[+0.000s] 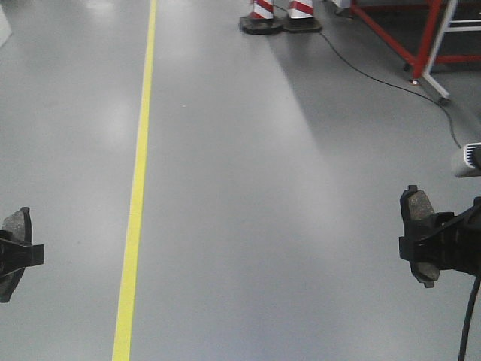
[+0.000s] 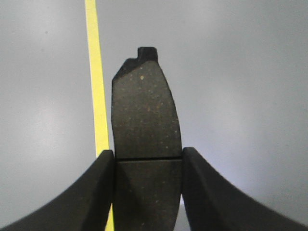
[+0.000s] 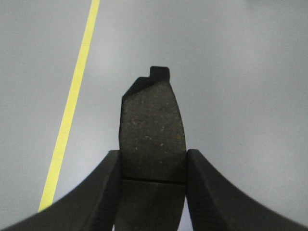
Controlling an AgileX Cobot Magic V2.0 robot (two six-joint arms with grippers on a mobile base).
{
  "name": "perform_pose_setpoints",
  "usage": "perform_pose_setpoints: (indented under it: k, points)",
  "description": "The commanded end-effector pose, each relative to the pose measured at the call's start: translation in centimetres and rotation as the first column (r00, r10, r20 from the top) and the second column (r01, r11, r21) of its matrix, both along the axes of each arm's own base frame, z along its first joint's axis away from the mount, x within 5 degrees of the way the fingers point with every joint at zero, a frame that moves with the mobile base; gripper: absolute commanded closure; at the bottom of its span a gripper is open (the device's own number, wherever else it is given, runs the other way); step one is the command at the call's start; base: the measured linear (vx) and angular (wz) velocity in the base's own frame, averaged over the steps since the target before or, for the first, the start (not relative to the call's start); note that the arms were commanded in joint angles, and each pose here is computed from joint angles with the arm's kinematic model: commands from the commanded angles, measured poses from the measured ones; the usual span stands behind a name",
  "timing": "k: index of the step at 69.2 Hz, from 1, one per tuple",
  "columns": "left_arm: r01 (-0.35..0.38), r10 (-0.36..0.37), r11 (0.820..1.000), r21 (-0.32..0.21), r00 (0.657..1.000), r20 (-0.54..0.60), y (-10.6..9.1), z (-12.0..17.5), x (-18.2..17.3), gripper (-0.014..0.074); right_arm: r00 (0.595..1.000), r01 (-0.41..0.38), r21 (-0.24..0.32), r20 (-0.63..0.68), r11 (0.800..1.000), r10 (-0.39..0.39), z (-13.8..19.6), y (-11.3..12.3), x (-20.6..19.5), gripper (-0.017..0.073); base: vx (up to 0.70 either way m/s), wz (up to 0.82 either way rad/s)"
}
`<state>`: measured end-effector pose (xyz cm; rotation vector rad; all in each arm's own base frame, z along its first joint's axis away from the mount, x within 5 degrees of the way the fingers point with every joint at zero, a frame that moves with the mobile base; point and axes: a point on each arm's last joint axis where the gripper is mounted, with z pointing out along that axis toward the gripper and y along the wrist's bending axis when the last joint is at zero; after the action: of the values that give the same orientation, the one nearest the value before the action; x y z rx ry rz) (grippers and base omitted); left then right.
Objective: Move and align brake pads A on conveyor
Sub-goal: 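Drive forward along the yellow floor line holding both pads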
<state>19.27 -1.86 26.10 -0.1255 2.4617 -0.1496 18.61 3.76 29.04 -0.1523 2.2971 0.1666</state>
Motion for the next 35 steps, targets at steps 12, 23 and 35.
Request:
perform_pose_setpoints:
  k: [12,23,35]
  points:
    - [-0.001,0.003,1.000,-0.016,0.993,0.120,-0.15,1.78,0.51,0.0570,0.993,0.003,0.020,0.121,1.000,-0.005,1.86,0.03,0.37,0.0562,0.26,0.30]
    - [-0.001,0.003,1.000,-0.016,0.993,0.120,-0.15,1.78,0.51,0.0570,0.993,0.003,0.020,0.121,1.000,-0.005,1.86,0.03,0.37,0.0562,0.27,0.27]
    - [-0.001,0.003,1.000,-0.016,0.993,0.120,-0.15,1.78,0.51,0.0570,0.993,0.003,0.020,0.121,1.000,-0.005,1.86,0.03,0.37,0.0562,0.29,0.17]
